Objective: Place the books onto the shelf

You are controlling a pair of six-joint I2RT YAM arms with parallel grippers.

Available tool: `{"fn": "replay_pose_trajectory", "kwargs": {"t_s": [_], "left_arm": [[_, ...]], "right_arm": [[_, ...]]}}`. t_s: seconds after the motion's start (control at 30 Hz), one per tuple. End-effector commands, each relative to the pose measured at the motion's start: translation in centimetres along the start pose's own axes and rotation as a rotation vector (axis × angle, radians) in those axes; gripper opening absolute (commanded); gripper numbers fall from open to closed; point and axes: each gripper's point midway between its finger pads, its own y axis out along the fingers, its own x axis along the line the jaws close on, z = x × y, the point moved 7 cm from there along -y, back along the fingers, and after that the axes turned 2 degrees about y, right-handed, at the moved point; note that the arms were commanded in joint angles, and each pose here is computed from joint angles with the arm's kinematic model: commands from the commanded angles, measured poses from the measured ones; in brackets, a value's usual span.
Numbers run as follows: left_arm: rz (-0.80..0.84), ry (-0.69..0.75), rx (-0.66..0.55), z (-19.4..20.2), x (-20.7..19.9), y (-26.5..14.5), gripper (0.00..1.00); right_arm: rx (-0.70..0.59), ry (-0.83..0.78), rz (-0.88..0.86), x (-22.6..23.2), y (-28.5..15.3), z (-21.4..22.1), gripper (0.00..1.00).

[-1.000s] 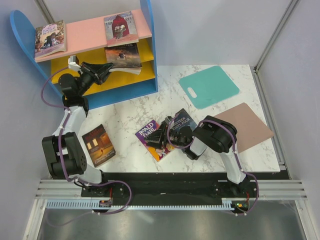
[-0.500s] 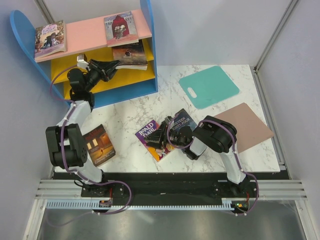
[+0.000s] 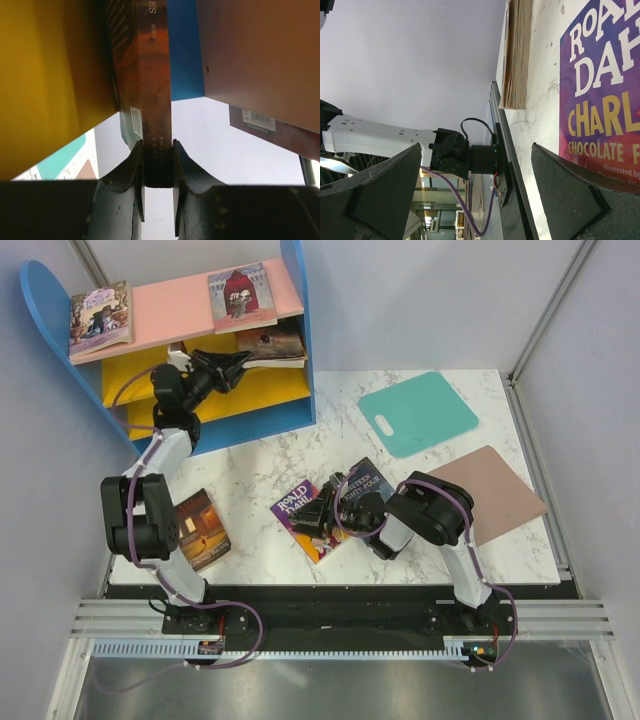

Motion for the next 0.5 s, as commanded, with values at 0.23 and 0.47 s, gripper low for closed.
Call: {"fn": "replay_pose_trajectory", "kwargs": {"t_s": [0.23,0.47], "left_arm": [[0.124,0.146,-0.033,-1.1,-4.2,2.7,0.07],[0.094,0.136,-0.035,-1.4,-3.3,3.4,0.14]], "right_arm": [[-0.016,-0.133,-0.107,-0.3,-0.7,0.7,0.98],[-0.016,-0.129,-0.105,-0.5,-0.7,0.7,0.98]]}}
